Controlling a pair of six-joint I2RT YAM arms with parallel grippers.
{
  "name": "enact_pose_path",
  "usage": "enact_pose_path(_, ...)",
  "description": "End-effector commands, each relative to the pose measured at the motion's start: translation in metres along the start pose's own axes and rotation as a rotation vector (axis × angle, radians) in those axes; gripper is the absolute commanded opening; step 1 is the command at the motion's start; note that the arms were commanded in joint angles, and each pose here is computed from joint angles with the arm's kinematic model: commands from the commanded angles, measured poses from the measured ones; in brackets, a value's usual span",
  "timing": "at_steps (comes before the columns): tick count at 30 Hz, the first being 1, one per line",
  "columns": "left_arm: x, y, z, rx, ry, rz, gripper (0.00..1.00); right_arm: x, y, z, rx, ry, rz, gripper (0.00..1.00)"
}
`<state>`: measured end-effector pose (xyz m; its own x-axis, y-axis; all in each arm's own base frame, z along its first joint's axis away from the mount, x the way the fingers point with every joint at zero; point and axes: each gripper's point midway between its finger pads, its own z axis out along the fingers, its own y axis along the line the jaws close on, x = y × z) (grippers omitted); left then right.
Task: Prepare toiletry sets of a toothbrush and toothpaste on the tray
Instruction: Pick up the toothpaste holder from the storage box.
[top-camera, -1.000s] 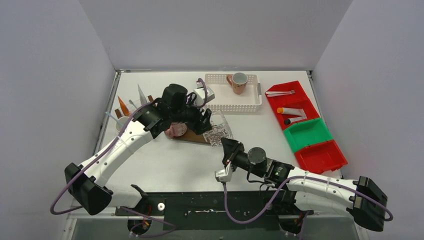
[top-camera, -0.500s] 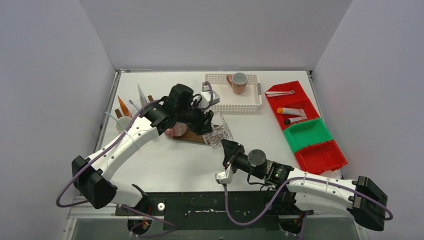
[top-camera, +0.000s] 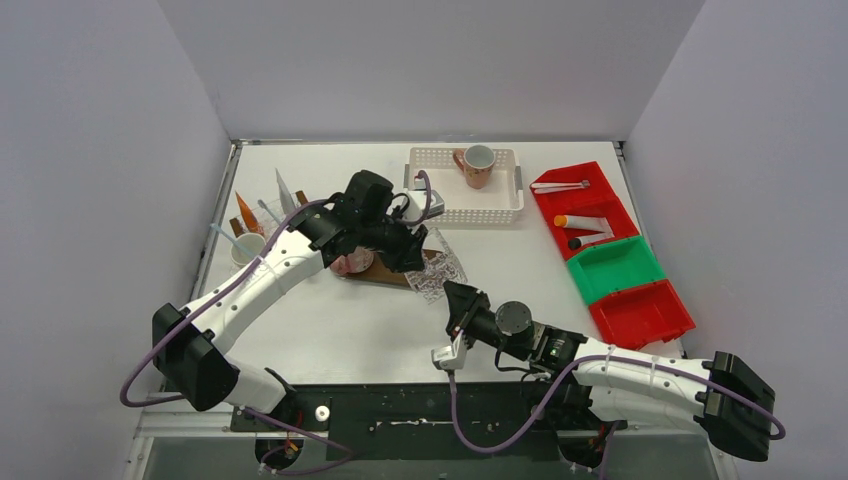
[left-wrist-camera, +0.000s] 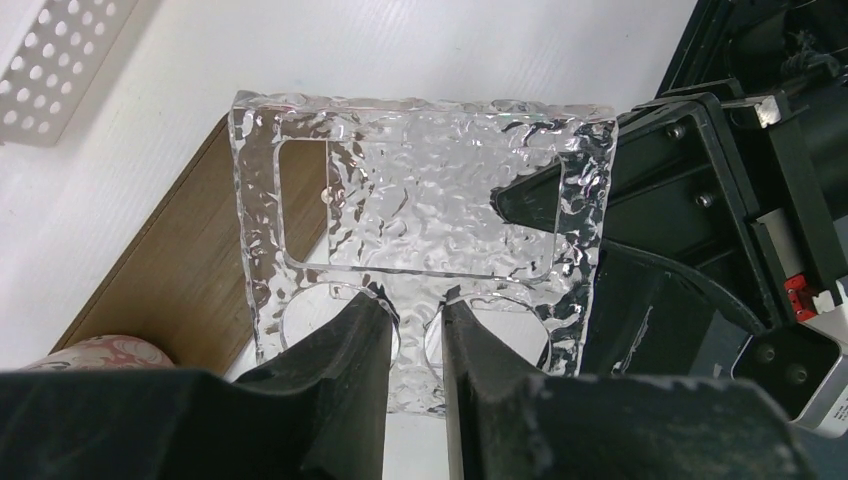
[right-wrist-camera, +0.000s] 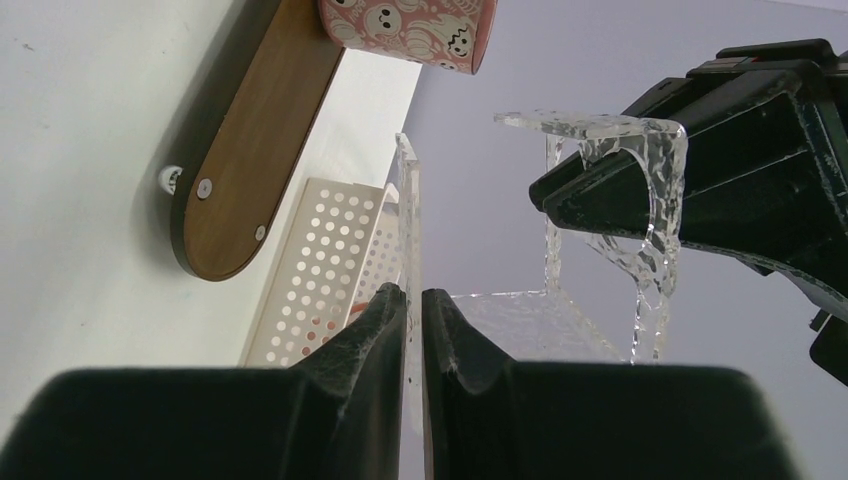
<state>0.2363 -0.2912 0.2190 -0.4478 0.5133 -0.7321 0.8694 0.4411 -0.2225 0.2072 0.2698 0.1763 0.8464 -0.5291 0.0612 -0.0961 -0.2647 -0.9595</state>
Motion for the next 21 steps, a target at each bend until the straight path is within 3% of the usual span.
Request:
enact_pose_path(1, -0.011, -0.006, -0.006, 0.019, -0.017, -0.003, 0.00, -0.001, -0.051, -0.009, 0.186, -0.001, -0.003, 0.07)
enact_pose_path(12, -0.025, 0.008, -0.019, -0.095, -0.077, -0.022, 0.00, 0.000, -0.028, -0.008, 0.096, 0.006, 0.032, 0.49)
enact_pose_path(15, -0.030, 0.015, -0.022, -0.152, -0.102, -0.053, 0.00, 0.004, -0.022, -0.012, 0.074, 0.026, 0.068, 0.57)
enact_pose_path(21, -0.036, 0.035, -0.022, -0.277, -0.156, -0.179, 0.00, 0.012, -0.018, -0.023, 0.046, 0.065, 0.197, 0.63)
